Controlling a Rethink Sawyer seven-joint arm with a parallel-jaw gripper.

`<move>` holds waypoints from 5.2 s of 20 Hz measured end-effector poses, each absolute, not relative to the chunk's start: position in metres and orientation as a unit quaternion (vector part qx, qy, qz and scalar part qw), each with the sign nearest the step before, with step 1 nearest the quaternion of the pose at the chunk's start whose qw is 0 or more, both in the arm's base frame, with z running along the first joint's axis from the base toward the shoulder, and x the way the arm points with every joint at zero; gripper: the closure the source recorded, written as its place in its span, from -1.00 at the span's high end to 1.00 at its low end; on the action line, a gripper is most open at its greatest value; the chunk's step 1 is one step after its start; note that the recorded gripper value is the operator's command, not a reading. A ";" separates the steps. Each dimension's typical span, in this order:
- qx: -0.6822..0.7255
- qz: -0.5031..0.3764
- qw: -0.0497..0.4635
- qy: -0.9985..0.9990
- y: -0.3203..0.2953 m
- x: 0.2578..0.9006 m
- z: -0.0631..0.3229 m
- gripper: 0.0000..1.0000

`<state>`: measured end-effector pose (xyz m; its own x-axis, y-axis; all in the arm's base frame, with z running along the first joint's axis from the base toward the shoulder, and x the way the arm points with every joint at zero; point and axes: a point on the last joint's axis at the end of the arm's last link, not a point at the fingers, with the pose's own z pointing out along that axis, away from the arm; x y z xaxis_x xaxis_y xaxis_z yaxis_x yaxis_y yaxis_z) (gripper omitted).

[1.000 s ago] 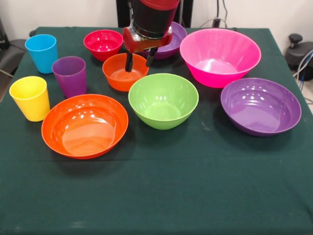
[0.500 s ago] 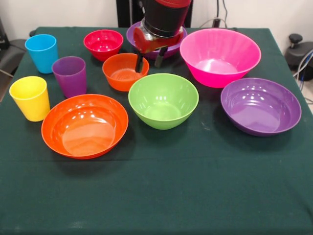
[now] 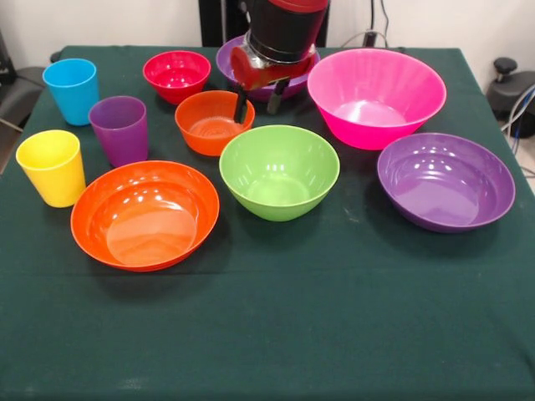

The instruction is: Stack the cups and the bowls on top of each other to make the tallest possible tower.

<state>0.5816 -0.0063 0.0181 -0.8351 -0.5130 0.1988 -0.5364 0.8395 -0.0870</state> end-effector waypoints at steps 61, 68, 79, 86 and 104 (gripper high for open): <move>0.275 0.073 0.113 -0.952 -0.075 0.532 0.033 1.00; 0.276 0.077 0.121 -0.950 -0.072 0.543 0.044 1.00; 0.270 0.086 0.105 -0.953 -0.071 0.585 0.058 1.00; 0.260 0.084 0.088 -0.958 -0.077 0.614 0.061 1.00; 0.267 0.081 0.088 -0.956 -0.101 0.660 0.069 1.00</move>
